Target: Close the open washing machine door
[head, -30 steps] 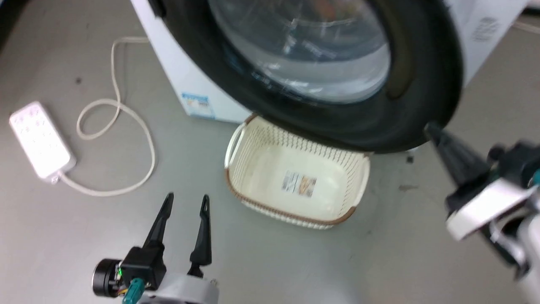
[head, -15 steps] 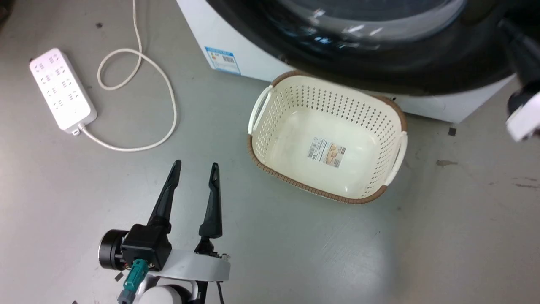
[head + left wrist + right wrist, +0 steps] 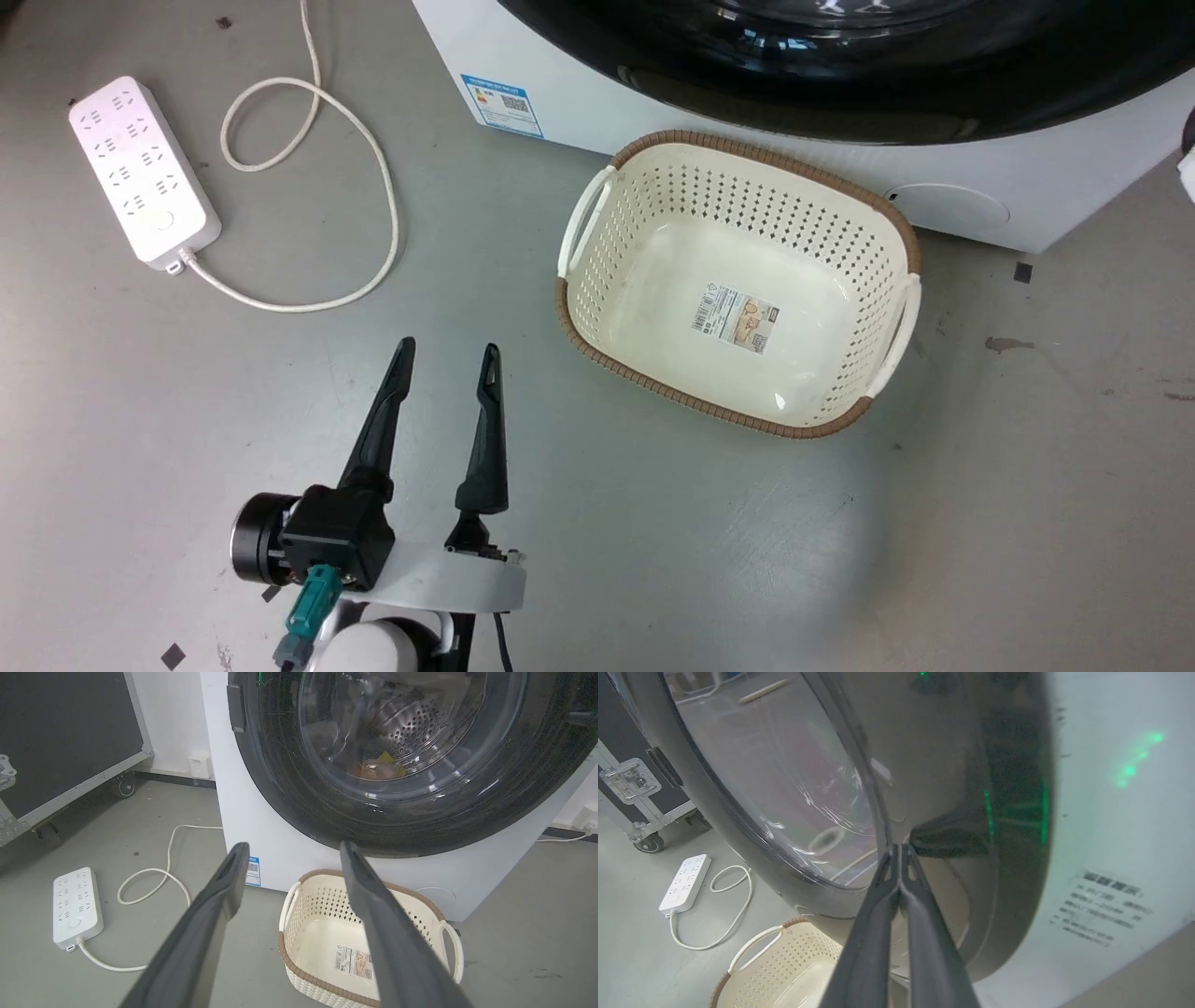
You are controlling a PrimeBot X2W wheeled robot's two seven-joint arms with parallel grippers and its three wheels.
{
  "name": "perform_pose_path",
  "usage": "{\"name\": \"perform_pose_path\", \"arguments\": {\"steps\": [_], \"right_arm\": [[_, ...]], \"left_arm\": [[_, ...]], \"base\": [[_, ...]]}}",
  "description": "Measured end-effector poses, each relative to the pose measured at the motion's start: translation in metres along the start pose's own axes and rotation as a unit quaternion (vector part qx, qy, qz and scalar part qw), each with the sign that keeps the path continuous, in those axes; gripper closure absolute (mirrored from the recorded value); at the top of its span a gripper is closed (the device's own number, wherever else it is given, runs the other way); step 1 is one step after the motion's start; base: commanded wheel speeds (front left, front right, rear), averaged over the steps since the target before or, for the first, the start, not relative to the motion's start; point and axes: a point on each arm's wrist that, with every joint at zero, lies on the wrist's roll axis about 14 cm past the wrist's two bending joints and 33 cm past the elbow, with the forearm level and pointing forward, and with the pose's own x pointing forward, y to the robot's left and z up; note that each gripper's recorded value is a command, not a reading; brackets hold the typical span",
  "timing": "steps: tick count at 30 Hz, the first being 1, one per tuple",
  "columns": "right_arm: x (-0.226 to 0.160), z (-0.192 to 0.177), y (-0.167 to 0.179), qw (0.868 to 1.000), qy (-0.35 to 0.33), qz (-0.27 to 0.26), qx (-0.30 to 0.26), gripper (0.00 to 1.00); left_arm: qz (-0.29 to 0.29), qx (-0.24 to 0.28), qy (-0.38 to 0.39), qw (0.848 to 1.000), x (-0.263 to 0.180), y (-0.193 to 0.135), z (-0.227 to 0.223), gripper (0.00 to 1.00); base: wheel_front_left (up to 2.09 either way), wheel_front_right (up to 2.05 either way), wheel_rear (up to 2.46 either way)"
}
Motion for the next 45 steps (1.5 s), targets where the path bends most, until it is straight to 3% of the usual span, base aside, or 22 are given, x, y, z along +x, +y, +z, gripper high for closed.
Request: {"name": "perform_pose_path", "arguments": {"steps": [10, 12, 13, 22, 32, 40, 45], "right_arm": [[-0.027, 0.026, 0.0, 0.999, -0.04, -0.012, -0.01, 1.0], [-0.043, 0.026, 0.003, 0.999, -0.049, -0.011, -0.015, 0.55], [-0.052, 0.024, 0.004, 0.999, -0.049, -0.011, -0.017, 0.0], [-0.154, 0.018, 0.029, 0.997, -0.076, -0.013, -0.022, 0.0], [-0.269, 0.022, 0.036, 0.983, -0.154, -0.103, -0.005, 0.0], [-0.307, 0.024, 0.053, 0.973, -0.184, -0.138, 0.003, 0.0], [-0.312, 0.019, 0.065, 0.975, -0.178, -0.132, -0.008, 0.0]], "left_arm": [[-0.011, -0.011, -0.025, 1.0, -0.007, -0.006, 0.02, 0.0], [-0.016, -0.016, -0.03, 0.999, -0.011, -0.008, 0.025, 0.0], [-0.018, -0.018, -0.031, 0.999, -0.014, -0.009, 0.026, 0.0], [-0.038, -0.036, -0.032, 0.998, -0.049, -0.013, 0.03, 0.0], [-0.09, -0.039, -0.054, 0.994, -0.063, -0.037, 0.045, 0.0], [-0.094, -0.037, -0.045, 0.994, -0.07, -0.038, 0.039, 0.0], [-0.082, -0.029, -0.041, 0.995, -0.073, -0.032, 0.035, 0.0]], "base": [[0.0, 0.0, 0.0], [0.0, 0.0, 0.0], [0.0, 0.0, 0.0], [0.0, 0.0, 0.0], [0.0, 0.0, 0.0], [0.0, 0.0, 0.0], [0.0, 0.0, 0.0]]}}
